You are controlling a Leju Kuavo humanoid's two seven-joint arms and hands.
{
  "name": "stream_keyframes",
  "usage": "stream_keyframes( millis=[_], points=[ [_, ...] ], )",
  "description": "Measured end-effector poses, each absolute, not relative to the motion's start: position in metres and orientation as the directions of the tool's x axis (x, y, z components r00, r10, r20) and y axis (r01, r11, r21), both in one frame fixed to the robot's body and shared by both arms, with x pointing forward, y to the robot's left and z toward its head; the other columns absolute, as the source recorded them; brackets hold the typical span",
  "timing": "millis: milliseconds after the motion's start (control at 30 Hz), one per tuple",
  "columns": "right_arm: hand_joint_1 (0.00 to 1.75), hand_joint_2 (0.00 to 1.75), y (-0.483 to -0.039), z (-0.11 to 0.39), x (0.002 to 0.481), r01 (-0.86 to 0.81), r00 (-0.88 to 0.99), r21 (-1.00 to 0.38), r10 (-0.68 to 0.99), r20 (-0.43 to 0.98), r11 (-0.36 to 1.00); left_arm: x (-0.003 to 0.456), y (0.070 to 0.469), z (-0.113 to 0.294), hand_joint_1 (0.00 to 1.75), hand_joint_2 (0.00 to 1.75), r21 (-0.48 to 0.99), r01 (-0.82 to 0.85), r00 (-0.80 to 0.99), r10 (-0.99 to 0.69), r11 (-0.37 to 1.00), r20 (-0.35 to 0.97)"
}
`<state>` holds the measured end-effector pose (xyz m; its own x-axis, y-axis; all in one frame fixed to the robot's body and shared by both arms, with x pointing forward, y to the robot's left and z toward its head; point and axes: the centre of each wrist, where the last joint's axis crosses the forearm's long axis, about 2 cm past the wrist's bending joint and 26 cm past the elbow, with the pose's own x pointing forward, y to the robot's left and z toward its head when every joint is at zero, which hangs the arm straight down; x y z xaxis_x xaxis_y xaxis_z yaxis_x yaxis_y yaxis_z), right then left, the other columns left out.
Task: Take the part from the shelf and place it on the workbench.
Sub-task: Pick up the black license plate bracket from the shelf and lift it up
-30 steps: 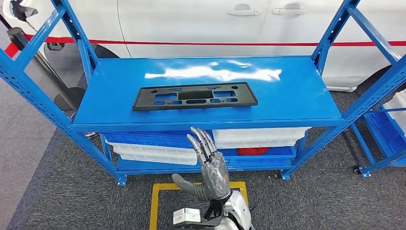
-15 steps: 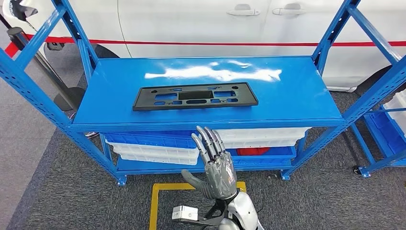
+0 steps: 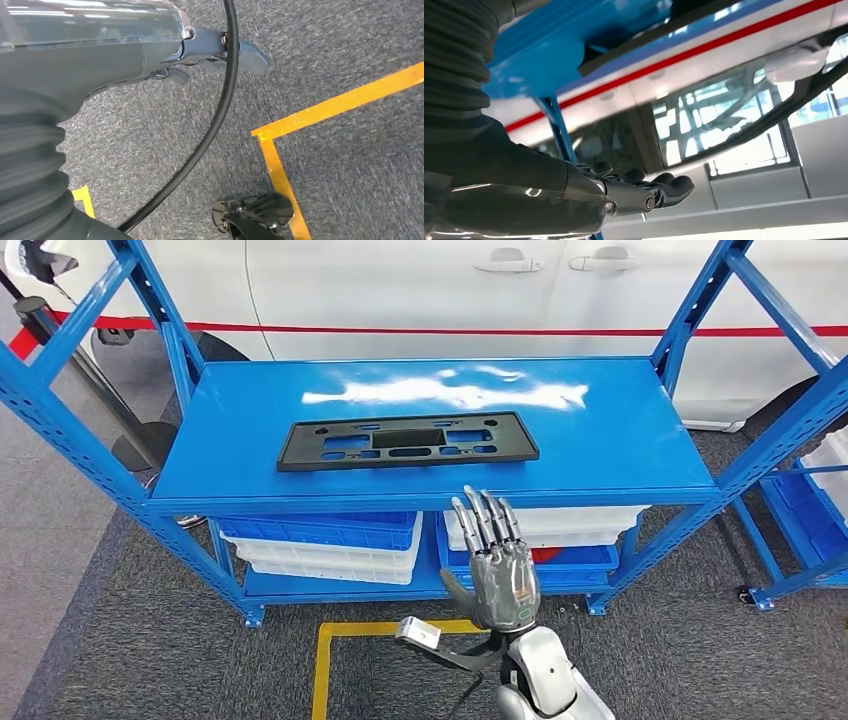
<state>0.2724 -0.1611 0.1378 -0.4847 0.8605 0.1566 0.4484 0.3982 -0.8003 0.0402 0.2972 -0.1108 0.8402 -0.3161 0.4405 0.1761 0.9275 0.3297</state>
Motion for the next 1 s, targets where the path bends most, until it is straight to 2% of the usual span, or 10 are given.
stream_keyframes(
  millis=[167,400,533,733,1000],
  points=[
    [0.0,1.75,-0.174,0.15,0.285,0.547,-0.466,-0.785,0.885,0.004,0.292,0.041,0.298,-0.111,0.0,1.75,0.323,0.189,0.834,-0.325,0.927,0.447],
    [0.0,1.75,-0.156,0.169,0.296,0.606,-0.505,-0.754,0.855,-0.118,0.254,0.044,0.298,-0.111,0.0,1.75,0.323,0.207,0.825,-0.342,0.924,0.45],
    [0.0,1.75,-0.165,0.174,0.304,0.64,-0.477,-0.742,0.861,-0.177,0.202,0.043,0.298,-0.111,0.0,1.75,0.325,0.217,0.822,-0.352,0.92,0.448],
    [0.0,1.75,-0.163,0.17,0.299,0.59,-0.507,-0.764,0.856,-0.102,0.259,0.044,0.298,-0.111,0.0,1.75,0.325,0.214,0.823,-0.35,0.921,0.447],
    [0.0,1.75,-0.16,0.163,0.292,0.465,-0.574,-0.788,0.815,0.08,0.405,0.042,0.299,-0.111,0.0,1.75,0.325,0.206,0.828,-0.341,0.923,0.445]
  ],
)
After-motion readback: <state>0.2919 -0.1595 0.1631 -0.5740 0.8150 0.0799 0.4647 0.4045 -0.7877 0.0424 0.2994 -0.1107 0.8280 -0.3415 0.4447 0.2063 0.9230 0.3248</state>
